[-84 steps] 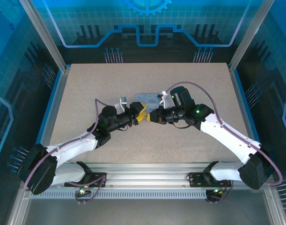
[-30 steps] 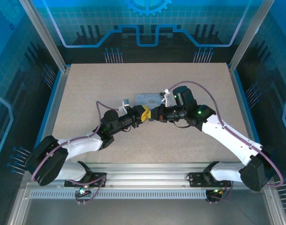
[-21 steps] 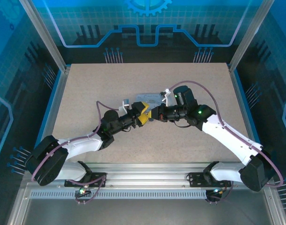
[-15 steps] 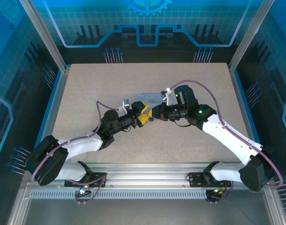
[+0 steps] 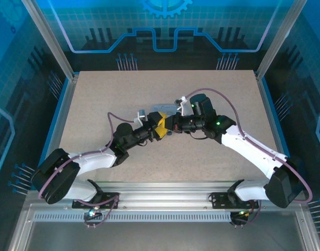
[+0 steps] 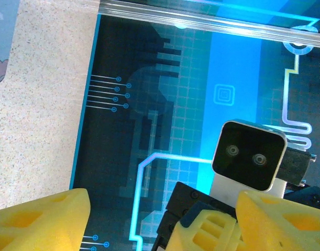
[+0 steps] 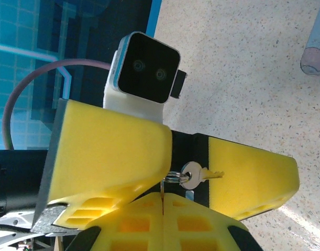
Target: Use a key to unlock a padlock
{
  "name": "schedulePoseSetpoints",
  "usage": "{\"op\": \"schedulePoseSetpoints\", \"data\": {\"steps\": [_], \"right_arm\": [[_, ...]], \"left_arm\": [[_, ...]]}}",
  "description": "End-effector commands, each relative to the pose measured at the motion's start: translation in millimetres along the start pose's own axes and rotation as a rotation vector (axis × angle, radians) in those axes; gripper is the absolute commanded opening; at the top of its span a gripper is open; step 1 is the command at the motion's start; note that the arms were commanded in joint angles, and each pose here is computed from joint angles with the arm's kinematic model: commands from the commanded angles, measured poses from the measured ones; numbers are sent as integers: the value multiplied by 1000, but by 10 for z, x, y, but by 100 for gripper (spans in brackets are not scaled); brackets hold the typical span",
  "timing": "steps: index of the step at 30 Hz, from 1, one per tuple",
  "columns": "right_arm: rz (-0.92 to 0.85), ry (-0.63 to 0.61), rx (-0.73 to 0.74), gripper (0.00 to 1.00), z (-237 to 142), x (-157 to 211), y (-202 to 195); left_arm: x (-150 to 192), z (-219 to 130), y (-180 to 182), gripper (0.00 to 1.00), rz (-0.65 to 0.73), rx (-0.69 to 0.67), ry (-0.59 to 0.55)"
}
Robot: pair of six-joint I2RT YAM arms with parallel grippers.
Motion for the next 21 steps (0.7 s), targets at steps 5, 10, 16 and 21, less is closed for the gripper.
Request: {"op": "schedulePoseSetpoints", "data": {"steps": [5, 10, 16, 21], "right_arm": [[3, 8, -20, 0, -46, 138, -25], [3, 7, -15, 0, -71, 169, -56], [-2, -2, -17, 0, -98, 170, -52], [-4, -4, -19, 0, -116, 176, -55]], "left_arm": [[-67, -45, -85, 63, 9, 63, -30], [-70, -45, -90, 51, 9, 65, -29], [-69, -66, -19, 37, -1, 44, -32], [-70, -76, 9, 30, -6, 27, -35]]}}
Point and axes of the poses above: each hand's point on the last joint's axis, 136 mm out from that joint toward the fingers, its own z axis out along the fingers, its own y axis along the line the jaws close on, x = y × z, the point moved 3 cm from there along -z, back along the fingers, and after that the axes turned 6 degrees about z, right-handed, at the moved point
